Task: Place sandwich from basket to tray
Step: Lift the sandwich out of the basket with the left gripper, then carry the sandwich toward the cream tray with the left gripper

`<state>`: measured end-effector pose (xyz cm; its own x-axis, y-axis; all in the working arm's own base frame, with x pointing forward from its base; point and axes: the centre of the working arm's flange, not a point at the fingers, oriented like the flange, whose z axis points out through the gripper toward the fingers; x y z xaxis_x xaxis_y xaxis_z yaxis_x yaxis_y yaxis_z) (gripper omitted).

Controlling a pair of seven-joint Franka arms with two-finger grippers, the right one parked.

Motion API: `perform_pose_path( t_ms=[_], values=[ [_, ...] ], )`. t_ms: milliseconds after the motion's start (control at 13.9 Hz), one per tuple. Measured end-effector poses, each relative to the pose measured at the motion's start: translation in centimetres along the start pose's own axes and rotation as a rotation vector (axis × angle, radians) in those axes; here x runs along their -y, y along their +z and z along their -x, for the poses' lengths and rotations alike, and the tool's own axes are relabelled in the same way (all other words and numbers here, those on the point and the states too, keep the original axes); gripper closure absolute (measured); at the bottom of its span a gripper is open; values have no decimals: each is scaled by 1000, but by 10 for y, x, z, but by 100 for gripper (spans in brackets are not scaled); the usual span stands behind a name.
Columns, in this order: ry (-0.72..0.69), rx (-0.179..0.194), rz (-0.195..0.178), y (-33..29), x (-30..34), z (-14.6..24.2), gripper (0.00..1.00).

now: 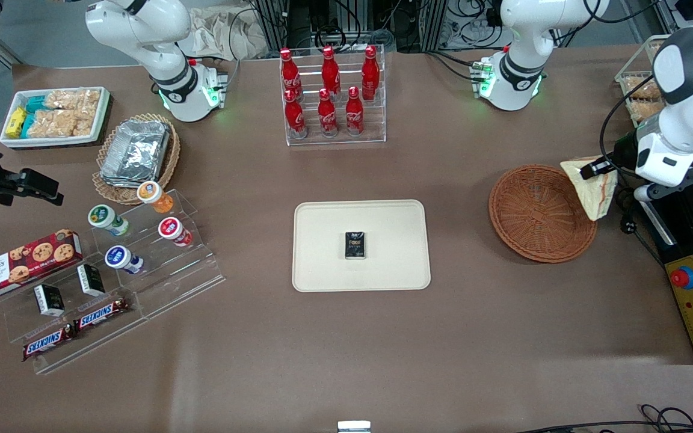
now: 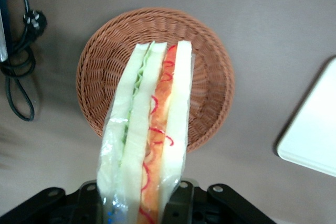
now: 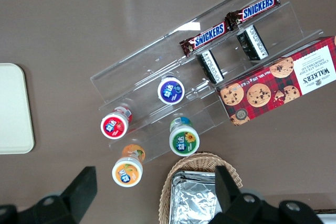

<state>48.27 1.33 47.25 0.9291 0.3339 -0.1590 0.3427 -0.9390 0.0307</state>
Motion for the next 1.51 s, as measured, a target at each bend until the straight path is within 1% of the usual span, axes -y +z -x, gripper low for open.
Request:
perform_pose_path(
  t_ms=[216, 431, 575, 863, 1078, 1150, 1294, 1510],
  values=[
    [86, -23, -26, -12, -55, 18, 63],
    [128, -36, -57, -7, -115, 45, 63],
    [146, -45, -66, 2, -147, 59, 63],
    [134, -57, -33, 36, -203, 72, 63],
    [103, -67, 10, 75, -247, 78, 65],
    [100, -69, 15, 91, -260, 79, 66],
    [111, -75, -12, 126, -280, 83, 66],
    [150, -62, -61, 178, -303, 89, 66]
  ],
)
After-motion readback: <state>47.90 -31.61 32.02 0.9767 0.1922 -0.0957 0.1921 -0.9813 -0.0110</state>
